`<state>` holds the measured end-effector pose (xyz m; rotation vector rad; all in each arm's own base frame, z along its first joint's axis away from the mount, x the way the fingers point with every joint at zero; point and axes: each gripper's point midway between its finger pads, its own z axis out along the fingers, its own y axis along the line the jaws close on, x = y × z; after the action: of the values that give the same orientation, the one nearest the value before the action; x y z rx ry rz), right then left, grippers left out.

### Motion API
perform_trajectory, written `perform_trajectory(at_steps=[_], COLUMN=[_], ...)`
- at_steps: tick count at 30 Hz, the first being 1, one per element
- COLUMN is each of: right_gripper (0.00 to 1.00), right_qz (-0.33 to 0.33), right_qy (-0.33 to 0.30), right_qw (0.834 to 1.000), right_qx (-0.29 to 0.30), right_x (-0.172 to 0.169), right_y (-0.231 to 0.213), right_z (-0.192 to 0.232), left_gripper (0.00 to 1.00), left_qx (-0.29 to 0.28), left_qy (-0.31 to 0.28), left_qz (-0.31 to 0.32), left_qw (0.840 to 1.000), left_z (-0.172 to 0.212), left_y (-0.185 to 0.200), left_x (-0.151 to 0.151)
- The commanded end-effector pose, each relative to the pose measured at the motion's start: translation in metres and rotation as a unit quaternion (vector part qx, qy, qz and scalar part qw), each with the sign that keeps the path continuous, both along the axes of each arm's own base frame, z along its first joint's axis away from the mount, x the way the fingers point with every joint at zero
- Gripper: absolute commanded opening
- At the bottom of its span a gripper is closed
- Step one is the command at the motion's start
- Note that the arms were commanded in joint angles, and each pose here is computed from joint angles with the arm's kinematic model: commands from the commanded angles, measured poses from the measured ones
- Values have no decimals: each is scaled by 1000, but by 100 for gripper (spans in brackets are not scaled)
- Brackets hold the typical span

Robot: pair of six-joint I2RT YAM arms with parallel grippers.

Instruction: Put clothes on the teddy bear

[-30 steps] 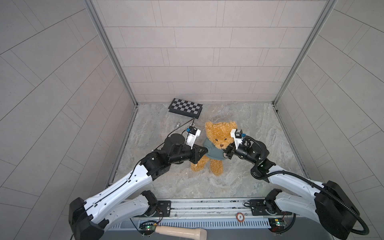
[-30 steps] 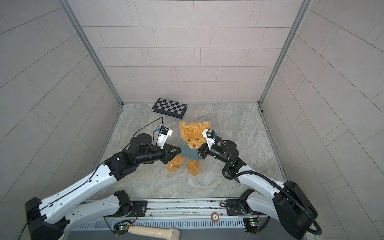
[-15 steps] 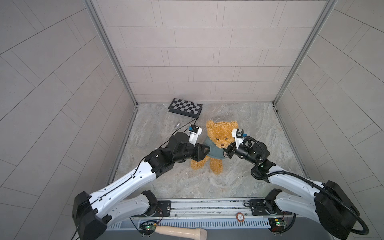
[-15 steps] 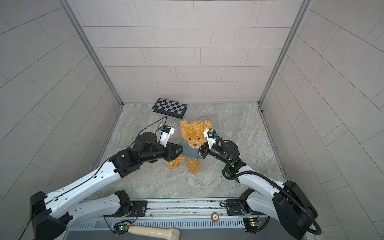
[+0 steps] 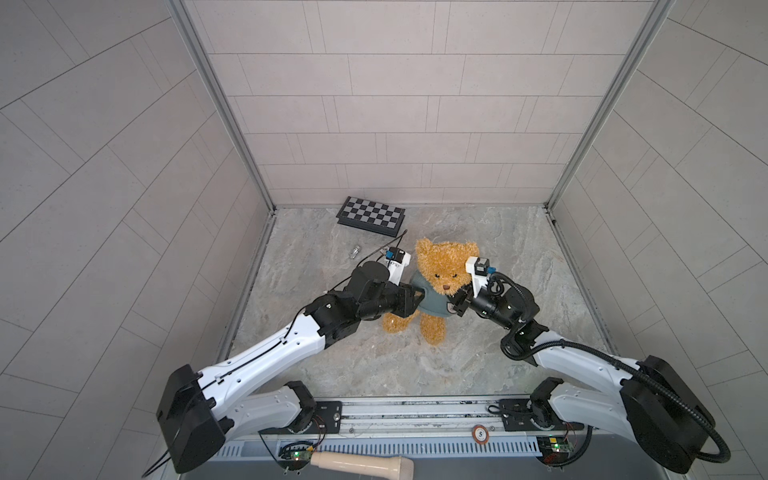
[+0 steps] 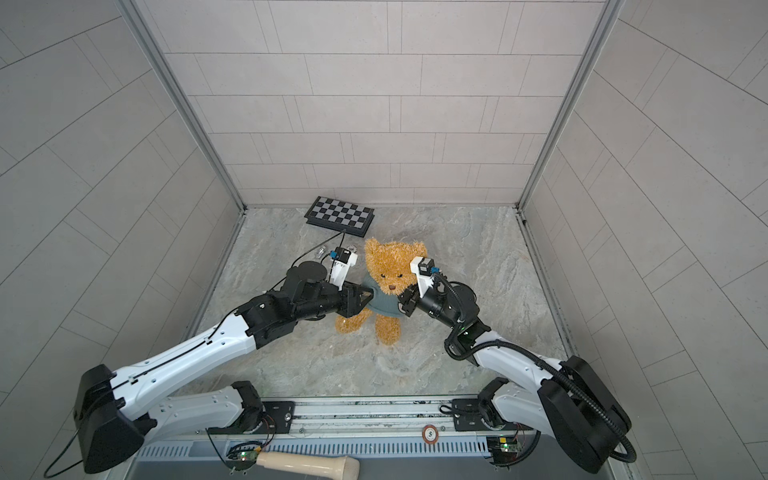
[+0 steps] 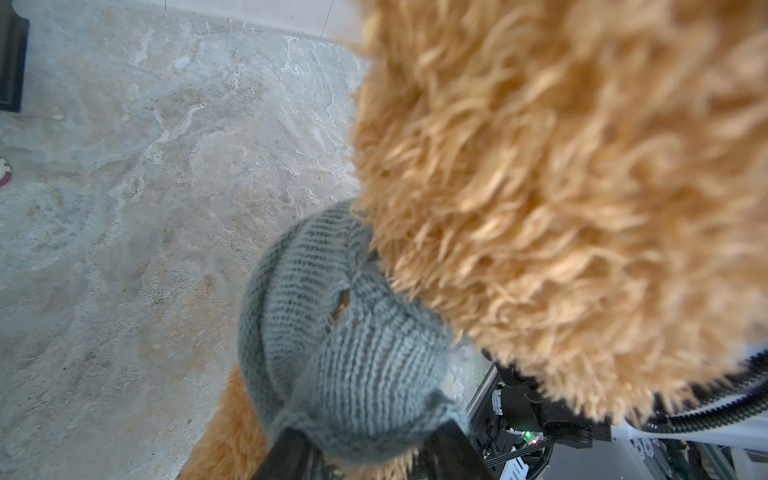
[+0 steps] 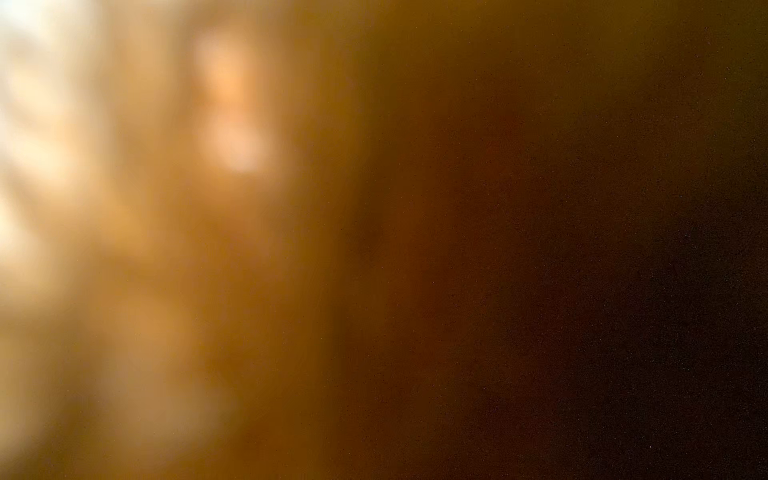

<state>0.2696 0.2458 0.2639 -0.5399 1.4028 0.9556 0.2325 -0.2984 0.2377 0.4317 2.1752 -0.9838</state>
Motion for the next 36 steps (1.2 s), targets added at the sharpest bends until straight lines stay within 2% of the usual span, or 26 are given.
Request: perform_trajectory(at_steps=[1,5,9,11,14,17,21,25,28,29,33,34,36], right_gripper=[0,0,0,0,0,0,0,0,0,4,69,78,84], right_qz=[38,41,40,38,26,-26,-136,-183,-163,-139,-69,-64,-64], right_qy=[-52,-49,-49,-52,-51,-37,-14,-30,-46,-54,-101,-103,-103], right_qw=[996,996,995,995,997,998,977,963,969,974,985,986,986], right_qx=[61,70,75,70,42,-32,-163,-194,-182,-172,-123,-117,-115], right_x=[-18,-18,-19,-19,-18,-6,16,20,15,9,-25,-30,-37], right_y=[3,3,2,1,0,-9,-40,-58,-51,-44,-25,-25,-30], right_z=[39,38,40,40,33,12,-22,-20,-9,-2,36,40,44], left_gripper=[48,42,18,0,0,0,0,0,0,0,0,0,0], left_qx=[-23,-26,-20,-19,-18,-10,-13,2,-16,-27,-58,-71,-98], left_qy=[-19,-17,-19,-25,-37,-46,-46,-13,7,13,52,61,73], left_qz=[6,14,22,29,30,24,-29,-67,-60,-49,44,64,95], left_qw=[1000,999,999,999,999,999,998,998,998,998,996,994,988], left_z=[15,11,8,10,18,28,41,33,30,30,23,21,20], left_y=[-12,-17,-15,-10,-1,12,19,19,16,15,30,36,44], left_x=[12,19,21,21,15,4,-21,-38,-40,-37,-5,2,13])
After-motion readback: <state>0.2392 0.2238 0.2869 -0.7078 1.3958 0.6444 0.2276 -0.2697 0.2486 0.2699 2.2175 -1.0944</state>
